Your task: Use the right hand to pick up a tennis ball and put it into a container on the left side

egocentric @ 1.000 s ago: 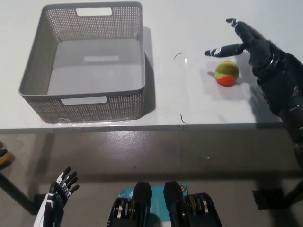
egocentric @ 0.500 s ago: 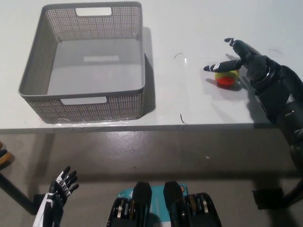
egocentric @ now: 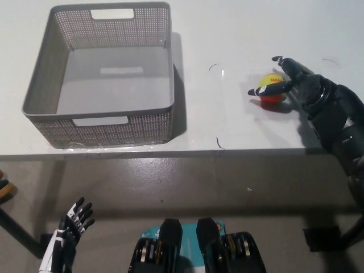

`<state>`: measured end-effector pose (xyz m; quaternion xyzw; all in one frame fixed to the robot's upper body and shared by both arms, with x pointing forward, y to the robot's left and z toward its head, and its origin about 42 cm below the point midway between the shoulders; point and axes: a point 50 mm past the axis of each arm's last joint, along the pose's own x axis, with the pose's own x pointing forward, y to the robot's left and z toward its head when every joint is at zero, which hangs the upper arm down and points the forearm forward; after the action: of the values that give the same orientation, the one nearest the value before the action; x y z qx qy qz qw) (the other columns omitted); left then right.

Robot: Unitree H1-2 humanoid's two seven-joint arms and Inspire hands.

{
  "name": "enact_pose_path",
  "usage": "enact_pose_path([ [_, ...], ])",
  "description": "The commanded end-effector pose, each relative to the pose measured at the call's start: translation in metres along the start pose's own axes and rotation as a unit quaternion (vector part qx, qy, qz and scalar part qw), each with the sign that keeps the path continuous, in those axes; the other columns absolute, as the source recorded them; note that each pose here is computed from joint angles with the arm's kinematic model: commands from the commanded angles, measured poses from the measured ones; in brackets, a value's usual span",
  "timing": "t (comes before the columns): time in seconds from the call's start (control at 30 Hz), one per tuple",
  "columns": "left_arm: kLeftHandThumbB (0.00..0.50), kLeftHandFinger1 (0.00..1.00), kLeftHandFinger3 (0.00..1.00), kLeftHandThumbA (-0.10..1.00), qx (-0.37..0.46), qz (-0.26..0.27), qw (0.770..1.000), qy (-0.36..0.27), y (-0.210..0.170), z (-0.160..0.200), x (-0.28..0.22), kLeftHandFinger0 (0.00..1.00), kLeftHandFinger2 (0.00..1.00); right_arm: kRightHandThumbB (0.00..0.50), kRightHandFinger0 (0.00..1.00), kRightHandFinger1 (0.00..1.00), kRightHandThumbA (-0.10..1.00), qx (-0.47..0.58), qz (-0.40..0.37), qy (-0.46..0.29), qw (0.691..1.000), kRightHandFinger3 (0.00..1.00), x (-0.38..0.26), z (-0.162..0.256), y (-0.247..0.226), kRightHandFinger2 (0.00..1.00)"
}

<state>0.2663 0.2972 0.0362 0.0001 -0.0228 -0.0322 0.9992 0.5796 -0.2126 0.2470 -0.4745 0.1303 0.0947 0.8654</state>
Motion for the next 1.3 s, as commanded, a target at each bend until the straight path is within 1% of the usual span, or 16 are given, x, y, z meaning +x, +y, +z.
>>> enact_pose_path([
  [0.0,0.257,1.00,1.00,1.00,0.012,-0.001,1.000,-0.023,0.009,0.010,0.005,1.00,1.00,0.484,1.00,1.00,1.00,-0.003,-0.031,-0.024,0.999,1.00,-0.001,0.015,-0.022,1.00],
  [0.17,0.242,1.00,1.00,1.00,0.012,-0.001,1.000,-0.025,0.008,0.010,0.006,1.00,1.00,0.476,1.00,1.00,1.00,-0.011,-0.027,-0.021,0.999,1.00,0.000,0.011,-0.020,1.00],
  [0.6,0.271,1.00,1.00,1.00,0.014,-0.002,1.000,-0.026,0.008,0.010,0.005,1.00,1.00,0.471,1.00,1.00,1.00,-0.019,-0.017,-0.008,1.000,1.00,0.000,0.010,-0.013,1.00],
  [0.67,0.283,1.00,1.00,1.00,0.013,-0.002,1.000,-0.025,0.008,0.011,0.005,1.00,1.00,0.453,1.00,1.00,1.00,0.005,-0.038,-0.017,0.999,1.00,0.000,0.009,-0.012,1.00],
  [0.7,0.275,1.00,1.00,1.00,0.017,-0.002,1.000,-0.026,0.008,0.011,0.005,1.00,1.00,0.430,1.00,1.00,0.96,0.014,-0.057,-0.029,0.998,1.00,0.000,0.008,-0.012,1.00],
  [0.73,0.272,1.00,1.00,1.00,0.018,-0.003,0.999,-0.026,0.009,0.010,0.005,1.00,1.00,0.368,0.95,0.94,0.84,0.031,-0.077,-0.035,0.996,1.00,0.000,0.007,-0.012,0.98],
  [0.77,0.270,1.00,1.00,1.00,0.017,-0.003,1.000,-0.026,0.009,0.011,0.005,1.00,1.00,0.368,0.86,0.84,0.77,0.041,-0.087,-0.036,0.995,0.90,-0.001,0.007,-0.011,0.87],
  [0.8,0.265,1.00,1.00,1.00,0.017,-0.002,0.999,-0.028,0.008,0.012,0.008,1.00,1.00,0.248,0.15,0.17,0.26,0.067,-0.118,-0.042,0.990,0.33,-0.001,0.007,-0.012,0.31],
  [0.83,0.265,1.00,1.00,1.00,0.017,-0.003,0.999,-0.030,0.008,0.014,0.012,1.00,1.00,0.246,0.03,0.14,0.15,0.079,-0.136,-0.047,0.986,0.31,-0.002,0.007,-0.014,0.31],
  [0.87,0.266,1.00,1.00,1.00,0.017,-0.003,0.999,-0.030,0.008,0.013,0.012,1.00,1.00,0.213,0.01,0.04,-0.05,0.104,-0.152,-0.064,0.981,0.21,-0.003,0.006,-0.012,0.22],
  [0.9,0.271,1.00,1.00,1.00,0.018,-0.003,0.999,-0.030,0.009,0.014,0.013,1.00,1.00,0.166,0.00,0.06,-0.10,0.136,-0.164,-0.078,0.974,0.30,-0.004,0.006,-0.012,0.33],
  [0.93,0.264,1.00,1.00,1.00,0.019,-0.003,0.999,-0.031,0.009,0.014,0.013,1.00,1.00,0.139,0.00,0.18,-0.10,0.147,-0.167,-0.083,0.971,0.54,-0.004,0.006,-0.012,0.54],
  [0.97,0.257,1.00,1.00,1.00,0.018,-0.004,0.999,-0.030,0.009,0.014,0.013,1.00,1.00,0.124,0.00,0.27,-0.10,0.149,-0.170,-0.087,0.970,0.69,-0.004,0.006,-0.012,0.68],
  [1.0,0.256,1.00,1.00,1.00,0.017,-0.004,0.999,-0.030,0.009,0.014,0.013,1.00,1.00,0.118,0.00,0.32,-0.10,0.152,-0.174,-0.093,0.968,0.75,-0.004,0.006,-0.012,0.73],
  [1.17,0.238,1.00,1.00,1.00,0.013,-0.009,0.999,-0.030,0.009,0.015,0.015,1.00,1.00,0.117,0.00,0.32,-0.10,0.187,-0.190,-0.112,0.957,0.76,-0.006,0.006,-0.014,0.74],
  [1.27,0.248,1.00,1.00,1.00,0.011,-0.007,1.000,-0.028,0.009,0.015,0.016,1.00,1.00,0.116,0.00,0.32,-0.10,0.199,-0.193,-0.112,0.954,0.79,-0.006,0.005,-0.015,0.74],
])
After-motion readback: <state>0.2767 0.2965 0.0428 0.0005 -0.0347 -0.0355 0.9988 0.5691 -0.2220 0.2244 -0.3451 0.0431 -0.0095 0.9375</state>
